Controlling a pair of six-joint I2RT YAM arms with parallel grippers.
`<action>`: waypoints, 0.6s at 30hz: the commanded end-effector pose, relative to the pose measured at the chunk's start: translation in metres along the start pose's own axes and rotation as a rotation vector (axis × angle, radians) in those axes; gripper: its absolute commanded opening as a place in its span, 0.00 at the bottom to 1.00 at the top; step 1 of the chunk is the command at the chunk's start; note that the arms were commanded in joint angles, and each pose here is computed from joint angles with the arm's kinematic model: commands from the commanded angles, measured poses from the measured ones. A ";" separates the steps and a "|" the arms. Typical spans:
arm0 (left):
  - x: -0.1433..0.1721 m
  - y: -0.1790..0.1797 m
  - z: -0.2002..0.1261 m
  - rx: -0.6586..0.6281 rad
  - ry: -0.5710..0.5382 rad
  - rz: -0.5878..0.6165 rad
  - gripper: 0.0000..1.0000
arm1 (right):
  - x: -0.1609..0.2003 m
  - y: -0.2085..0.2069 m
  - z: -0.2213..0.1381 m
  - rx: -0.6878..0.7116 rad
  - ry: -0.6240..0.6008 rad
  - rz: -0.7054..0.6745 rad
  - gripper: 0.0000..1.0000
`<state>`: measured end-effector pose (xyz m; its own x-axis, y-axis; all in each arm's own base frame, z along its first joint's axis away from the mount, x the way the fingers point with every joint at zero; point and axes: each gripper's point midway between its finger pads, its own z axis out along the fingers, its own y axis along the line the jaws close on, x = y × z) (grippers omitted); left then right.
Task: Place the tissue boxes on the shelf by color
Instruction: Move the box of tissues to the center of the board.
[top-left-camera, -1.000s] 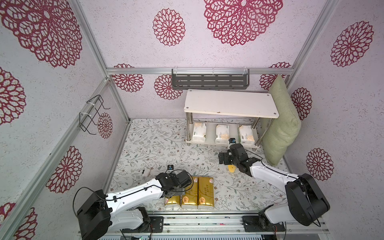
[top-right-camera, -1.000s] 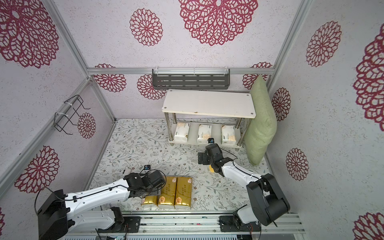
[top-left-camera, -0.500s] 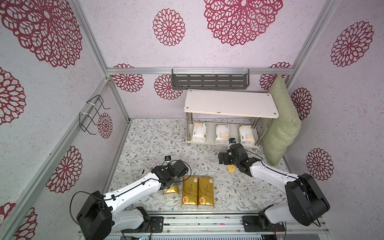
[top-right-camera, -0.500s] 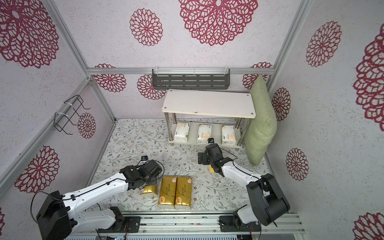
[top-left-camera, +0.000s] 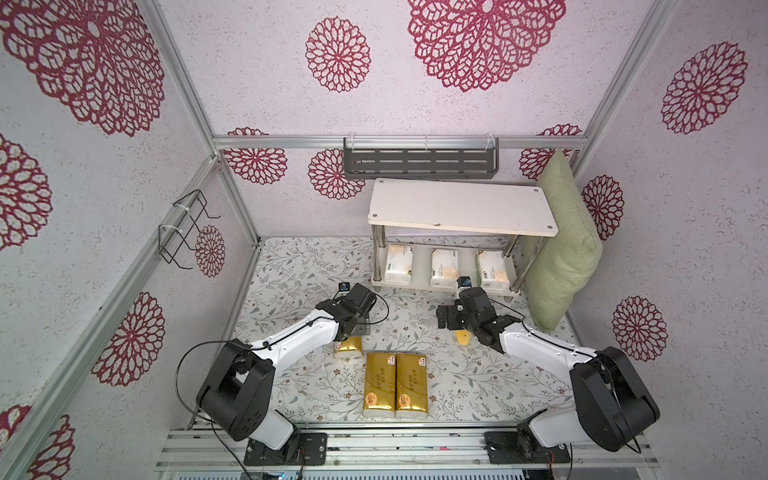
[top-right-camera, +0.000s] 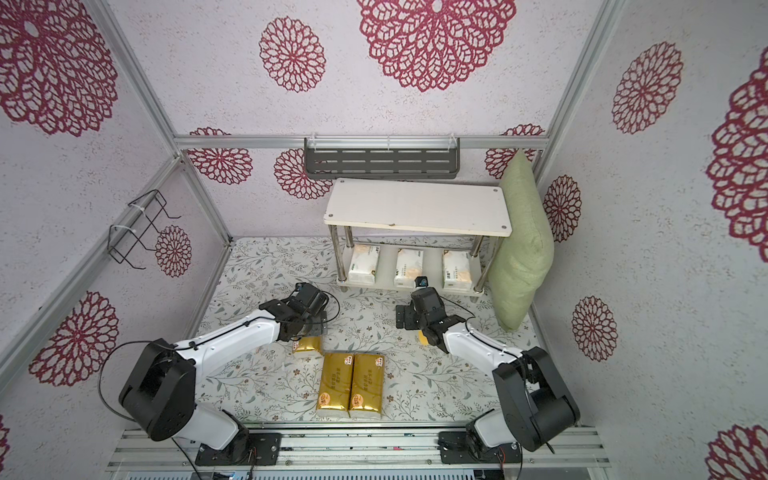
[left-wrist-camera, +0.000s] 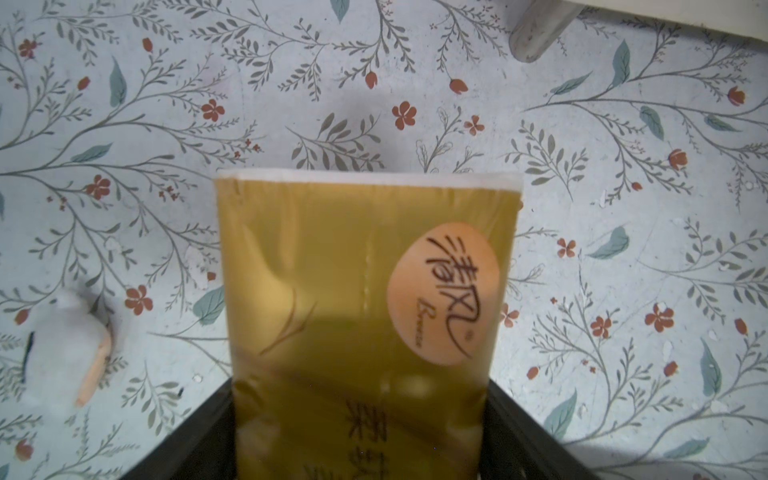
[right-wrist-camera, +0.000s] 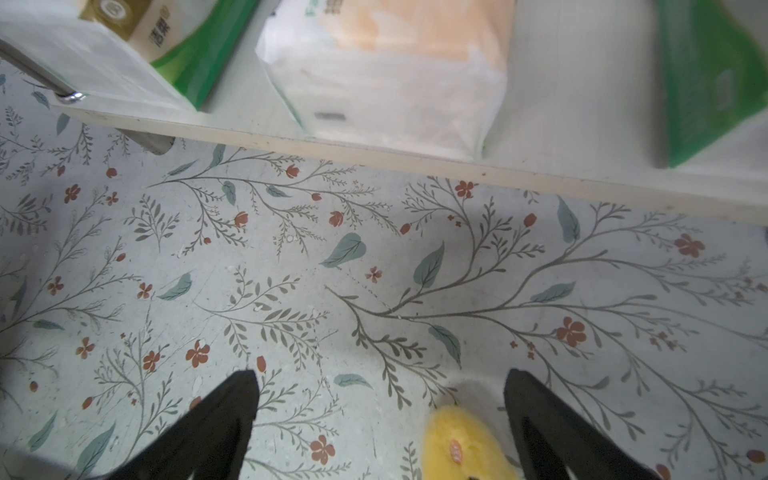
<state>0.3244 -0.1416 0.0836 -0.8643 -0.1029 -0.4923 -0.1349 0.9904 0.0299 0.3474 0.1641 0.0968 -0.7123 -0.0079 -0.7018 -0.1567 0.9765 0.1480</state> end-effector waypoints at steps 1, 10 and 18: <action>-0.022 -0.012 0.005 0.032 -0.051 0.012 0.86 | -0.006 -0.002 -0.008 -0.001 -0.033 -0.004 0.99; -0.029 -0.012 0.020 -0.015 -0.051 0.018 0.93 | -0.004 -0.002 -0.008 -0.007 -0.032 -0.002 0.99; -0.031 -0.008 0.021 -0.055 -0.060 0.024 0.97 | -0.004 -0.001 -0.008 -0.011 -0.033 -0.004 0.99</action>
<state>0.3538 -0.1479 0.0709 -0.8580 -0.0687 -0.5090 -0.1238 0.9894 0.0753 0.3420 0.1612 0.0901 -0.7223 -0.0134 -0.6915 -0.1551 0.9775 0.1431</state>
